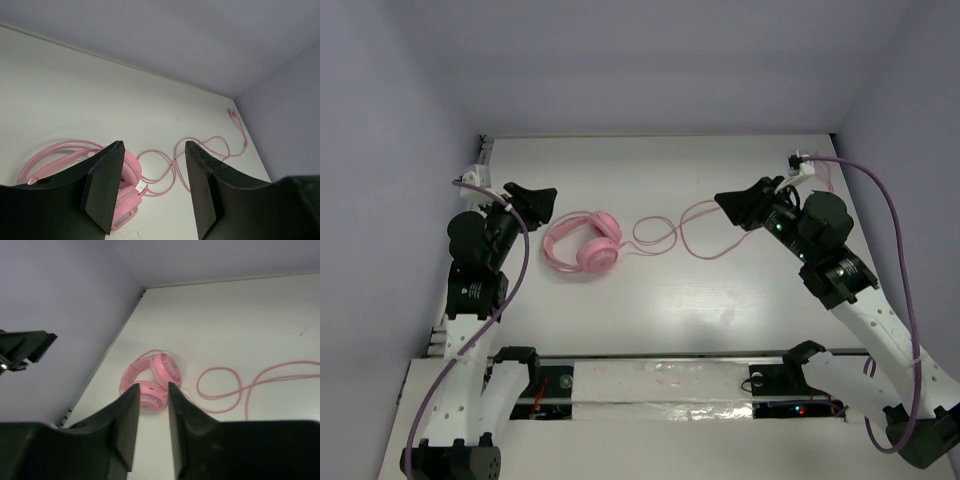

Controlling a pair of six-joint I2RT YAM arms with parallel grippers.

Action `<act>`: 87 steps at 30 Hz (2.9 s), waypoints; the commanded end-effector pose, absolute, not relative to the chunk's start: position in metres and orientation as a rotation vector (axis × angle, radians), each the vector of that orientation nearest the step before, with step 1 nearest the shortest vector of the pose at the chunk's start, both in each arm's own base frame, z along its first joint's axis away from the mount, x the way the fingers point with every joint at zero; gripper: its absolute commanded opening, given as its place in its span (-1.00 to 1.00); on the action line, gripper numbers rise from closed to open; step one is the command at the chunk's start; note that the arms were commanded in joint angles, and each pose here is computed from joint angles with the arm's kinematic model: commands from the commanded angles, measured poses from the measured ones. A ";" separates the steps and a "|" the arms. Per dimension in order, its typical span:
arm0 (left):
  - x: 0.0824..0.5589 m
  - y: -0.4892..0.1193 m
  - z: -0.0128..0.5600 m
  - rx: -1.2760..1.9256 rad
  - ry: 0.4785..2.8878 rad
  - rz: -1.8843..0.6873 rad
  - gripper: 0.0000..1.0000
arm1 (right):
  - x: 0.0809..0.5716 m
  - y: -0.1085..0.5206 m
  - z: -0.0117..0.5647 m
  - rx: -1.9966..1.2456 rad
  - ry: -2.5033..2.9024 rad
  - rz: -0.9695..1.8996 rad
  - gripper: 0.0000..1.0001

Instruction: Wrap the headphones

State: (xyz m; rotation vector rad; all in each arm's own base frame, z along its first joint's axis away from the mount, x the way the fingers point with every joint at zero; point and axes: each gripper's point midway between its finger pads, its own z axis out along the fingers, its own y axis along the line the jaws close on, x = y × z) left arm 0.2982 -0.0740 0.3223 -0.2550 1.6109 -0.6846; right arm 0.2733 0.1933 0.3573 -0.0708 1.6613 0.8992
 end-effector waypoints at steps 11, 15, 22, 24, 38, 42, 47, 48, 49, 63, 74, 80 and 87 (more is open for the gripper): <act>0.321 -0.026 0.270 -0.579 1.736 -0.441 -1.00 | 0.280 0.198 0.323 -0.073 1.754 0.874 -1.00; 0.315 0.014 0.221 -0.770 1.798 -0.194 -1.00 | 0.279 0.208 0.314 -0.081 1.778 0.927 -1.00; 0.322 0.020 0.162 -0.850 1.980 -0.082 -0.79 | 0.275 0.216 0.309 -0.115 1.769 0.986 -0.98; 0.322 0.016 0.151 -0.858 2.004 -0.087 -0.44 | 0.272 0.217 0.308 -0.125 1.765 0.996 -0.76; 0.305 -0.015 0.057 -0.834 2.244 0.057 0.35 | 0.261 0.226 0.304 -0.190 1.768 1.062 0.05; 0.313 -0.019 0.044 -0.829 2.270 0.061 0.36 | 0.259 0.228 0.298 -0.198 1.785 1.075 0.05; 0.324 -0.026 0.024 -0.809 2.317 0.048 0.33 | 0.260 0.228 0.302 -0.200 1.758 1.079 0.05; 0.325 -0.028 0.021 -0.806 2.325 0.037 0.28 | 0.258 0.231 0.303 -0.207 1.757 1.084 0.05; 0.324 -0.029 0.015 -0.802 2.342 0.043 0.23 | 0.259 0.231 0.302 -0.205 1.759 1.085 0.05; 0.333 -0.045 0.006 -0.736 2.373 -0.017 -1.00 | 0.260 0.225 0.310 -0.184 1.735 1.056 0.04; 0.353 -0.080 0.219 -0.446 2.083 -0.335 -1.00 | 0.264 0.240 0.297 -0.253 1.763 1.068 -0.94; 0.349 -0.090 0.314 -0.329 1.956 -0.426 -1.00 | 0.261 0.250 0.303 -0.400 1.687 1.085 0.37; 0.345 -0.115 0.363 -0.182 1.919 -0.600 -1.00 | 0.270 0.252 0.309 -0.469 1.574 0.997 0.82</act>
